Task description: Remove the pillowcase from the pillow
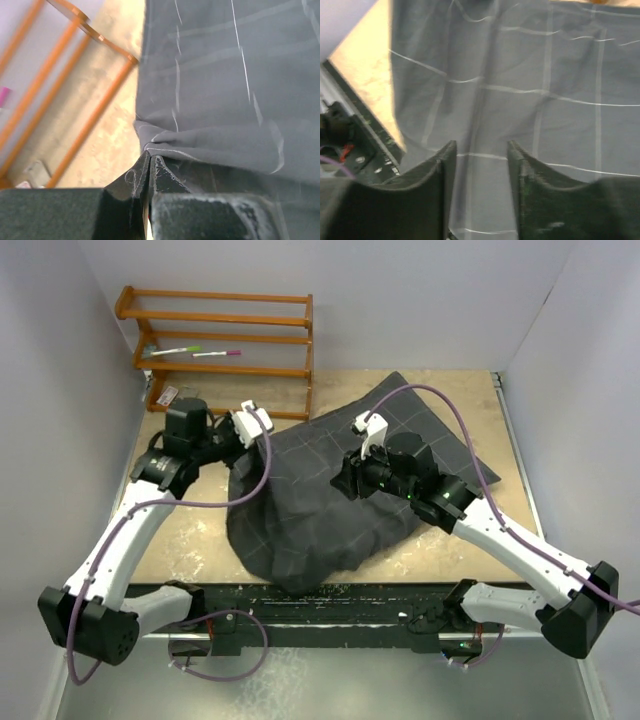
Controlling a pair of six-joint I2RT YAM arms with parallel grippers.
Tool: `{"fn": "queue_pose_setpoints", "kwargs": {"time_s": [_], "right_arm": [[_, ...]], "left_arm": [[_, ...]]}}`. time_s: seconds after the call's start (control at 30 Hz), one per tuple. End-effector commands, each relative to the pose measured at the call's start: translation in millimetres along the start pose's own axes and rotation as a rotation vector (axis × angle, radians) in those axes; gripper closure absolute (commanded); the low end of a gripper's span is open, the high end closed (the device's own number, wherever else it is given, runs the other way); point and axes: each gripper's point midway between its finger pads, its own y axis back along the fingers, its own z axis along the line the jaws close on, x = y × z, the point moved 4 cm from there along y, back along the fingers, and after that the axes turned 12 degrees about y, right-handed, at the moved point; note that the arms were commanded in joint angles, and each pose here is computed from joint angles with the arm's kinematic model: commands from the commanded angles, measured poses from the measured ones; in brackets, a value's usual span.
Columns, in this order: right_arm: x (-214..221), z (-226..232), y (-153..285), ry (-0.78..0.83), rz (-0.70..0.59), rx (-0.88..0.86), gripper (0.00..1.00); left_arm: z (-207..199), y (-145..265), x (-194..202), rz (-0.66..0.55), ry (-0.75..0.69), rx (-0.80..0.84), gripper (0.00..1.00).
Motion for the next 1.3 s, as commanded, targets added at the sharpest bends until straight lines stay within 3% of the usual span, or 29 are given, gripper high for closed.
{"fn": "queue_pose_setpoints", "kwargs": {"time_s": [0.0, 0.1, 0.2, 0.37, 0.5, 0.63, 0.77, 0.97, 1.1, 1.27], "right_arm": [[-29.9, -10.4, 4.0, 0.065, -0.092, 0.115, 0.45], [-46.2, 4.7, 5.5, 0.123, -0.143, 0.157, 0.3], [-58.3, 39.2, 3.3, 0.206, -0.175, 0.179, 0.25], [-42.1, 125.4, -7.8, 0.353, -0.211, 0.171, 0.26], [-21.6, 212.6, -22.2, 0.42, -0.257, -0.105, 0.32], [0.9, 244.2, -54.9, 0.393, -0.206, -0.199, 0.36], [16.9, 236.1, -107.2, 0.446, -0.094, -0.12, 0.39], [75.6, 187.9, -161.4, 0.523, 0.197, 0.122, 0.48], [94.4, 146.6, -151.2, 0.493, 0.289, 0.274, 0.5], [99.6, 109.0, -106.2, 0.414, 0.277, 0.338, 0.49]], "left_arm": [[-2.8, 43.9, -55.1, -0.118, 0.007, -0.016, 1.0], [-7.1, 60.5, -72.6, -0.164, 0.007, -0.007, 1.0], [-10.7, 69.0, -80.7, -0.175, 0.024, 0.007, 1.0], [-15.0, 70.7, -83.9, -0.178, 0.061, 0.033, 1.0], [-17.9, 66.1, -80.7, -0.166, 0.093, 0.057, 1.0], [-18.3, 65.5, -79.3, -0.156, 0.104, 0.06, 1.0], [-18.7, 67.1, -79.5, -0.157, 0.107, 0.058, 1.0], [-16.2, 70.9, -83.1, -0.164, 0.098, 0.038, 1.0], [-14.8, 71.9, -82.5, -0.162, 0.087, 0.026, 1.0], [-12.3, 68.5, -80.0, -0.162, 0.079, 0.011, 1.0]]}}
